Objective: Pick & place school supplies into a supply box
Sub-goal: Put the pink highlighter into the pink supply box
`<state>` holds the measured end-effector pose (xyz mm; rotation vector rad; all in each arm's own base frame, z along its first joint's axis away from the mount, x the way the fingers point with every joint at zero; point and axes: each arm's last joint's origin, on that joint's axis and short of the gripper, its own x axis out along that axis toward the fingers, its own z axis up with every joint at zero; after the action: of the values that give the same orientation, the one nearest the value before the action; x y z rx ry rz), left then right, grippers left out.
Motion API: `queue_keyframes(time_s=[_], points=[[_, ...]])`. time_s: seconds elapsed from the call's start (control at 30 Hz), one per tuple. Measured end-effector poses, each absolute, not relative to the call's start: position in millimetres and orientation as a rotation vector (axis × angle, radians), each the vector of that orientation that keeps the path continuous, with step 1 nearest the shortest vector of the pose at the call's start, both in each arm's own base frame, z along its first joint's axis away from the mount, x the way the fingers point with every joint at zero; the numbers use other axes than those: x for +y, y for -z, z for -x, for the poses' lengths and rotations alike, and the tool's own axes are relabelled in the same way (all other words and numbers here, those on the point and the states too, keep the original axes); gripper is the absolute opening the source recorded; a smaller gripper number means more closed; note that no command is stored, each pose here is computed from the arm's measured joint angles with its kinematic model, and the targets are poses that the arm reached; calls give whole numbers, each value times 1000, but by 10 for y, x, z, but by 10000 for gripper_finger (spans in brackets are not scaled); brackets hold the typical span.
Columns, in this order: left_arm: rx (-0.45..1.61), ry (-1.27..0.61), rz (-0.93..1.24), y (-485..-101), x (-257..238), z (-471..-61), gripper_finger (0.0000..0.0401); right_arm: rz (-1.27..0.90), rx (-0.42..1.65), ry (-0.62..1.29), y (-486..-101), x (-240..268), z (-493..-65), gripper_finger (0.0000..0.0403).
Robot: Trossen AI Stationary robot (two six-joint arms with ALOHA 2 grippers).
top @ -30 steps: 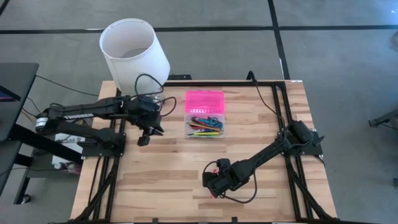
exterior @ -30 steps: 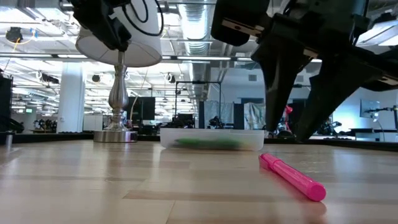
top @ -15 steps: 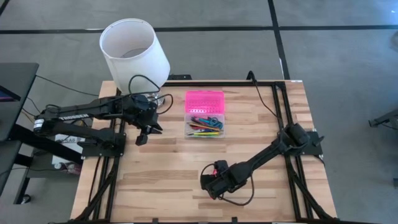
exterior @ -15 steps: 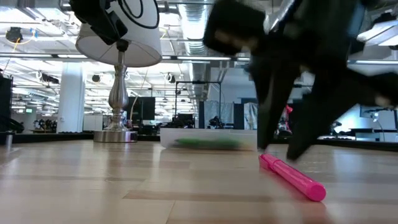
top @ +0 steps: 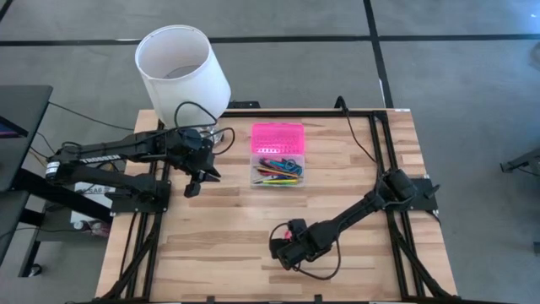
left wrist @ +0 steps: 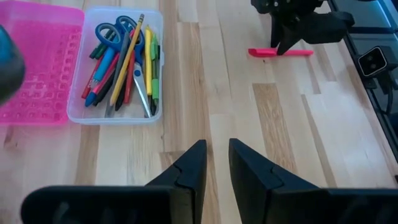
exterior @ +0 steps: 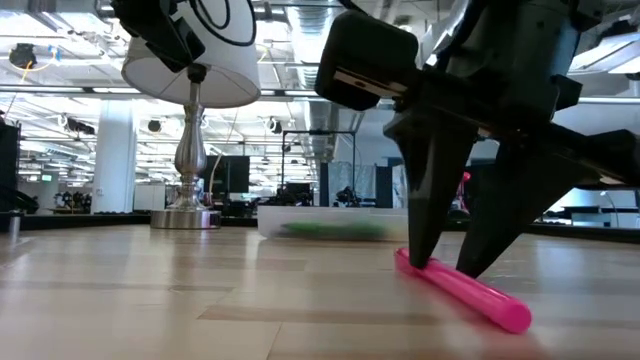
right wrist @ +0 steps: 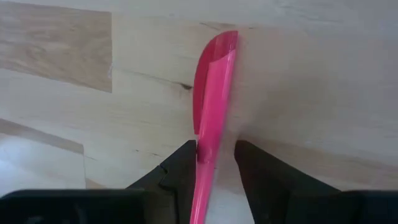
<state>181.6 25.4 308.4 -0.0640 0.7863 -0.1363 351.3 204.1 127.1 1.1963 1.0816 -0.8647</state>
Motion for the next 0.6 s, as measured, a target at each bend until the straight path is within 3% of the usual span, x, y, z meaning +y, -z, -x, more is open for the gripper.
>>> queue_keyframes(time_s=[0.6], points=[[783, 153, 24, -3084, 253, -1816, 61, -1100, 1289, 890, -1240, 1942, -3428, 24]])
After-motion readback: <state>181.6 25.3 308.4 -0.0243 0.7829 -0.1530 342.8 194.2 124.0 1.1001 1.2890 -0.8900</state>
